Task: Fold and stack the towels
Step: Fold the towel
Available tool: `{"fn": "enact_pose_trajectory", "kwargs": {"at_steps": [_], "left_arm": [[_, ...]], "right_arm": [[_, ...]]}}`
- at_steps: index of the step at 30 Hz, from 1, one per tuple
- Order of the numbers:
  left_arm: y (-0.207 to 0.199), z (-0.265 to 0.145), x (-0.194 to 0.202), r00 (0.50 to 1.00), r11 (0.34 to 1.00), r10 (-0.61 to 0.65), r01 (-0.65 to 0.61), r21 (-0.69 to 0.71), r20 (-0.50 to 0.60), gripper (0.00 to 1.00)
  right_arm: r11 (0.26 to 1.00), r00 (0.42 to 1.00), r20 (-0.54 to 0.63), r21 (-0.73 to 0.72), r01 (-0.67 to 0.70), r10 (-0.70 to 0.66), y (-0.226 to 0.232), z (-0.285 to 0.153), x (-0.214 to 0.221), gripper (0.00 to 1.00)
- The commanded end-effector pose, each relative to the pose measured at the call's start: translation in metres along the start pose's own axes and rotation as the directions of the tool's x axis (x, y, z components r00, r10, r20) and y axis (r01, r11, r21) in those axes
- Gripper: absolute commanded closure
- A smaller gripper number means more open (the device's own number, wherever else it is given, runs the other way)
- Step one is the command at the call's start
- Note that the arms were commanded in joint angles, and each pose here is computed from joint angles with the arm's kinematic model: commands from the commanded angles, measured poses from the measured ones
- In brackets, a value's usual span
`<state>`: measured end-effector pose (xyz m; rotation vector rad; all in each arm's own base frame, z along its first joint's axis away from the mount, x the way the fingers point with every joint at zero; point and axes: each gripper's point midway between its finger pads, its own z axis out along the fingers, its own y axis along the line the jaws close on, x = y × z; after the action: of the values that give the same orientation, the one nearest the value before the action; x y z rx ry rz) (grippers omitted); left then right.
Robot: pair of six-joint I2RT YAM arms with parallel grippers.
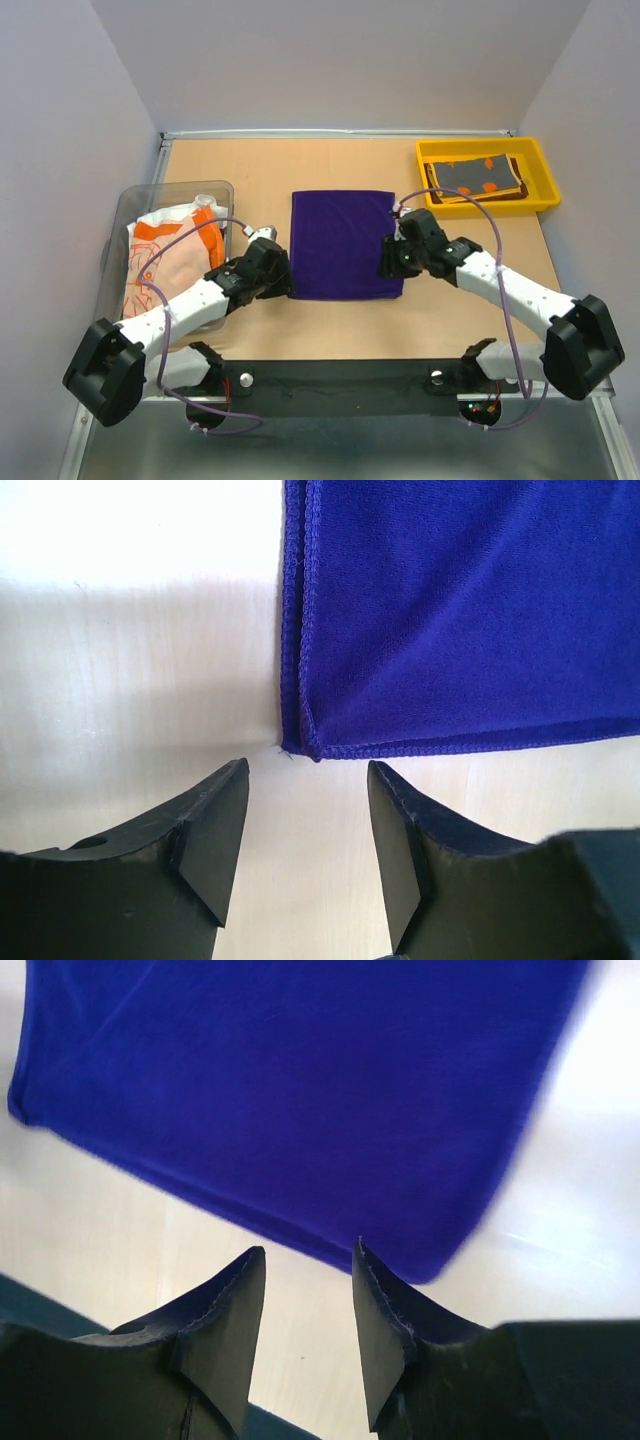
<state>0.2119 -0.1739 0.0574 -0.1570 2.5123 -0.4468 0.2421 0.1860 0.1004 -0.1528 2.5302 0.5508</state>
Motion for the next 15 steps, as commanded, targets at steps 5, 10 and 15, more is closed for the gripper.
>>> {"fn": "enact_pose_trajectory", "kwargs": {"at_steps": [5,10,15], "left_arm": [[-0.013,0.008,-0.016,1.0,1.0,0.015,-0.015,0.006,0.025,0.54],[-0.015,0.023,-0.008,1.0,1.0,0.023,-0.023,0.007,-0.006,0.62],[-0.013,0.028,-0.006,1.0,1.0,0.03,-0.03,-0.001,-0.009,0.73]], "right_arm": [[0.976,0.975,-0.042,-0.034,0.216,-0.217,0.04,0.026,0.005,0.55],[0.967,0.964,-0.078,-0.04,0.25,-0.252,0.047,0.042,0.015,0.55],[0.971,0.967,-0.087,-0.018,0.24,-0.241,0.04,0.046,0.023,0.55]]}}
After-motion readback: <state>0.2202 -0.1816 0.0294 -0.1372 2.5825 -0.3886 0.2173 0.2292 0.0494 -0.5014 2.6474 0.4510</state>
